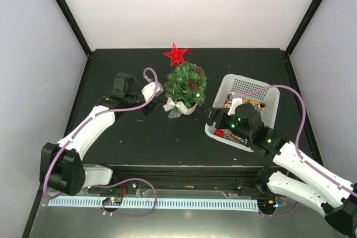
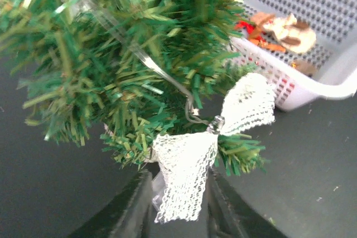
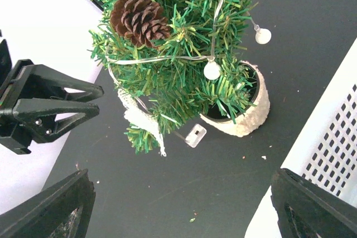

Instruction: Decorate the small christmas tree

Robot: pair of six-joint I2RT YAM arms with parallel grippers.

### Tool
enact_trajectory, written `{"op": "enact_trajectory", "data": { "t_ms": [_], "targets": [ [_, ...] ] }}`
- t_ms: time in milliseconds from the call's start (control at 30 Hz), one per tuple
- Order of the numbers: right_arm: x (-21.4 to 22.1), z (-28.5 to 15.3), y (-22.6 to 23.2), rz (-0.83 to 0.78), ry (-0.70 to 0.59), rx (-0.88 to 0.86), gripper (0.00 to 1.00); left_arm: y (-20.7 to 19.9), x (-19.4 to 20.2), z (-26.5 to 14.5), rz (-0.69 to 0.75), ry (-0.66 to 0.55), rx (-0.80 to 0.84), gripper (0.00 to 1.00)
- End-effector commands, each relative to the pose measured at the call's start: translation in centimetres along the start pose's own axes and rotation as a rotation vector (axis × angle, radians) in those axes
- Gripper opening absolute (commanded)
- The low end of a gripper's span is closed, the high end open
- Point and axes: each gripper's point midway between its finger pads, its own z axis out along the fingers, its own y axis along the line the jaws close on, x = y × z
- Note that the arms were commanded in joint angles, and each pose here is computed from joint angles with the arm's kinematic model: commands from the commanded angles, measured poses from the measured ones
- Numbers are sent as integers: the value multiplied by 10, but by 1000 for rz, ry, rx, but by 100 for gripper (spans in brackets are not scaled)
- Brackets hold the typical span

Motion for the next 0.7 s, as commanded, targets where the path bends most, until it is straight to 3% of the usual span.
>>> {"op": "enact_trajectory", "data": {
  "t_ms": [0,300,667],
  "targets": [
    [-1,0,1,10,-8,-18,87,-18,-19,-15,94,-34,46,20],
    [3,8,3,14,12,-27,87,-45,-6,2,121,46,162,13],
    [6,10,0,-1,18,-17,87,-37,-12,29,110,72,162,12]
  ]
}}
